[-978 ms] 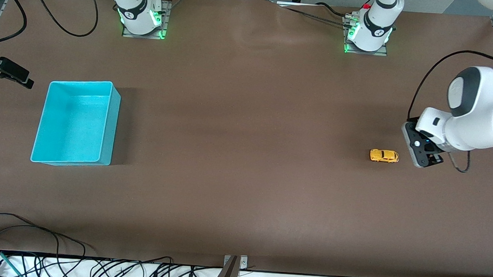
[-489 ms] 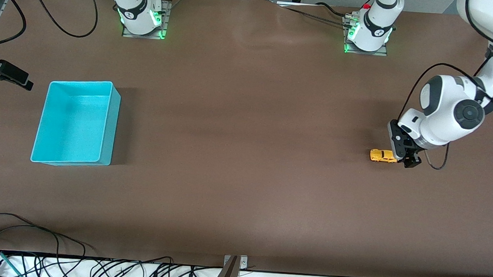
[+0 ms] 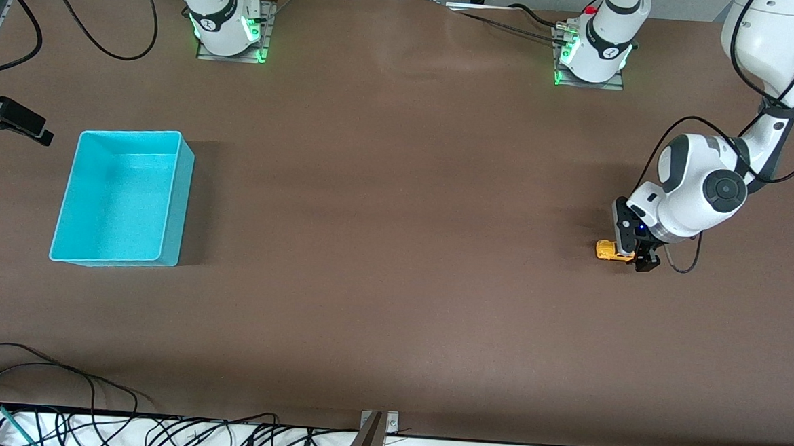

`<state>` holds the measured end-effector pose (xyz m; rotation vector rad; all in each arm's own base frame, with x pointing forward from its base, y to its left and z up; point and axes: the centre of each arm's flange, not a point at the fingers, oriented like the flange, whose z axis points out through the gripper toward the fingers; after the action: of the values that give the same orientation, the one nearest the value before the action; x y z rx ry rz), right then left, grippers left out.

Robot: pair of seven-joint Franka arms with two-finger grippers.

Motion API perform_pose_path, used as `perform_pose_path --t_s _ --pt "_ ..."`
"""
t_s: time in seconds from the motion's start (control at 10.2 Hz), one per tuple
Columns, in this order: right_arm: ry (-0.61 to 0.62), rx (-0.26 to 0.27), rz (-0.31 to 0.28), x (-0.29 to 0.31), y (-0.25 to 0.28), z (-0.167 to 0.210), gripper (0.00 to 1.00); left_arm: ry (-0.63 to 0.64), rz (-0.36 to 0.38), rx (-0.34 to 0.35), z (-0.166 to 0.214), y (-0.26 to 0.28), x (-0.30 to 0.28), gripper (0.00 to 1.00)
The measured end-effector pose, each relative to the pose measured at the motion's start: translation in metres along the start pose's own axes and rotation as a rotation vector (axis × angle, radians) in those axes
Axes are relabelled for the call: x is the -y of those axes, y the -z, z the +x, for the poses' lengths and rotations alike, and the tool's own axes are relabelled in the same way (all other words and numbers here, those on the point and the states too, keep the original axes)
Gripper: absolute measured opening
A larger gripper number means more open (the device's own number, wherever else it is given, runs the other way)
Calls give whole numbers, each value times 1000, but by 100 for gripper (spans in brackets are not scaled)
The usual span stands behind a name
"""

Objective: Wind up and store yellow beetle car
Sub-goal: 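Close the left gripper on the yellow car's body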

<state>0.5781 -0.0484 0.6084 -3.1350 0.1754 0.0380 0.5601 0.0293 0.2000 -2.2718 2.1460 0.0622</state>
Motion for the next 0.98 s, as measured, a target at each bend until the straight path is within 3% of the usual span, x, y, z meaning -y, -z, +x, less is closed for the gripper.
perform_pose_path --t_s 0.29,0.49,0.68,0.78,0.98 --pt "-3 2 0 0 0 0 100 -23 -1 -2 0 -5 0 97" --pt "-4 3 0 0 0 0 100 -27 2 -2 0 -4 2 81" --pt "-5 3 0 0 0 0 100 -30 7 -3 0 -6 2 46" --pt "-5 3 0 0 0 0 100 -31 11 -3 0 -5 3 41" --pt "-5 3 0 0 -1 0 100 -38 12 -4 -1 -5 3 41"
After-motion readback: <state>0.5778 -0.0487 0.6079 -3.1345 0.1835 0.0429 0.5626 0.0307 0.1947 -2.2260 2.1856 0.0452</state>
